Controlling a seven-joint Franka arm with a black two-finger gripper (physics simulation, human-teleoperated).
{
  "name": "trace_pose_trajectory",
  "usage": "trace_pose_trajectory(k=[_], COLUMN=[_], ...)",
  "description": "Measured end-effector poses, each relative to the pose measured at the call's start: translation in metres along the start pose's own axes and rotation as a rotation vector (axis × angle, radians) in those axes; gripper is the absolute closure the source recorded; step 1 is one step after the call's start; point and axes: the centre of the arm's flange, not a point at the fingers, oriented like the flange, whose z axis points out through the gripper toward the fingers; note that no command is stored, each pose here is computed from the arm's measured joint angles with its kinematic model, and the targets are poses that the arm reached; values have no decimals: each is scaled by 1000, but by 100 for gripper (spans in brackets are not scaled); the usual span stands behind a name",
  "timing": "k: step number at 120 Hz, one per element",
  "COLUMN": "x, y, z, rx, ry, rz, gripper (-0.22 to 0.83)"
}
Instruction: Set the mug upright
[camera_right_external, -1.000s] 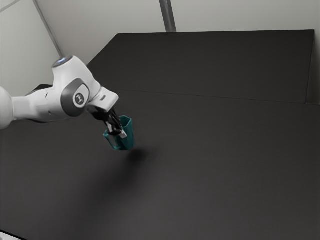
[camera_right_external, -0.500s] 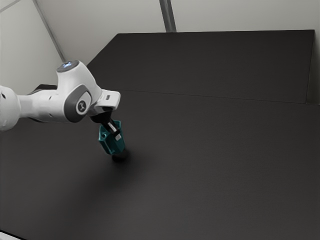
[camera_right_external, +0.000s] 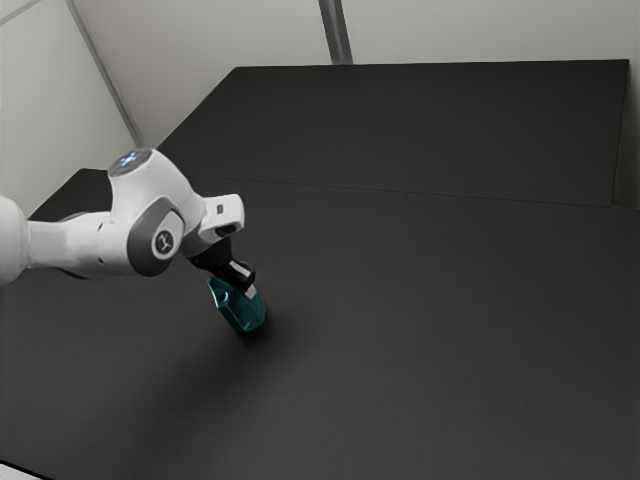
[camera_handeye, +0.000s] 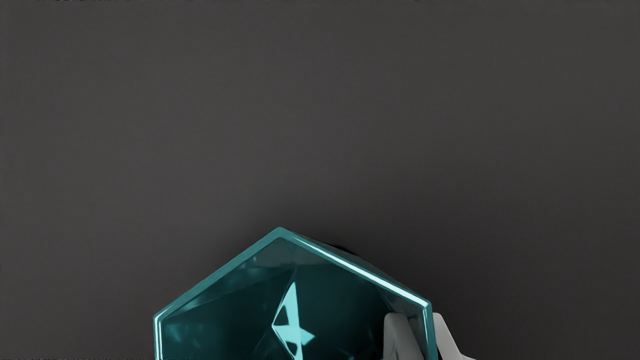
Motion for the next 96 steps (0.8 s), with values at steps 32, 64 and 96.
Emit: trace_pose_trajectory(k=[32,64,96], x=[0,-2,1], y=[-2,-3,-3], z=[4,15,17], rx=[23,29,24], ry=[55,49,33], rz=[-83,-139,-169], gripper=[79,79,59])
